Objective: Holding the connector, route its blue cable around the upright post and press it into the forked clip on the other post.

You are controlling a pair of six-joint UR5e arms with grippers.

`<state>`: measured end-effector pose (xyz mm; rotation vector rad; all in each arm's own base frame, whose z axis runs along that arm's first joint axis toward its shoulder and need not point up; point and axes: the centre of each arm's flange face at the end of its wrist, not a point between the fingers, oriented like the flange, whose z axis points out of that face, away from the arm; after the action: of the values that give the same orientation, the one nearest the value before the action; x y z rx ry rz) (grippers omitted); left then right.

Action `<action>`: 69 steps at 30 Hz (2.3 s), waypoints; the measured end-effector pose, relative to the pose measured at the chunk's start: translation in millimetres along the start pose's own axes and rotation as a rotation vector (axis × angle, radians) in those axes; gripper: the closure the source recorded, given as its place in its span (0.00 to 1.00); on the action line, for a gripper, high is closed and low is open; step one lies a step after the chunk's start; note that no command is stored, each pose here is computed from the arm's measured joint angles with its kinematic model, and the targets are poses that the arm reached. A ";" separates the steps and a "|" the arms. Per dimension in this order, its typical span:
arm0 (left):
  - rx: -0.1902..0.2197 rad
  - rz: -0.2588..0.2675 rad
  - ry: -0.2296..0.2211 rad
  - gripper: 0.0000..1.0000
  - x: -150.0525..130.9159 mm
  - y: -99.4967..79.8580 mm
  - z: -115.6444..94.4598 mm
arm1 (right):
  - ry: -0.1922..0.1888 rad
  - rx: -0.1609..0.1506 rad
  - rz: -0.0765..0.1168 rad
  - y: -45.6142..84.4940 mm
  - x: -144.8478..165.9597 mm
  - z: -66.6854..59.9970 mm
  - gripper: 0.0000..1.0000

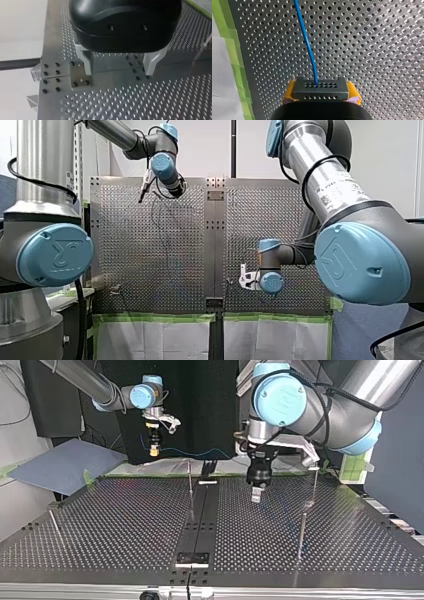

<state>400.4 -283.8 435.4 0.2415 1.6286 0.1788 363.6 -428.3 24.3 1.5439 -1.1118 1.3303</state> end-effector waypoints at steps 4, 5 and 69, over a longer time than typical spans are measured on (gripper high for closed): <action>-0.048 0.038 0.010 0.00 3.5 5.7 5.0 | 0.000 0.000 0.000 -0.2 0.0 0.0 1.00; -0.057 0.047 0.015 0.00 5.5 6.6 6.8 | 0.000 0.001 0.000 -0.4 0.1 -0.1 1.00; -0.271 0.347 0.179 0.00 63.3 47.5 82.5 | 0.008 0.008 0.001 -4.1 0.6 -0.9 1.00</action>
<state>481.0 -223.8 380.9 0.3047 1.7077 0.6973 367.3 -426.2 24.9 1.5425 -1.1037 1.3415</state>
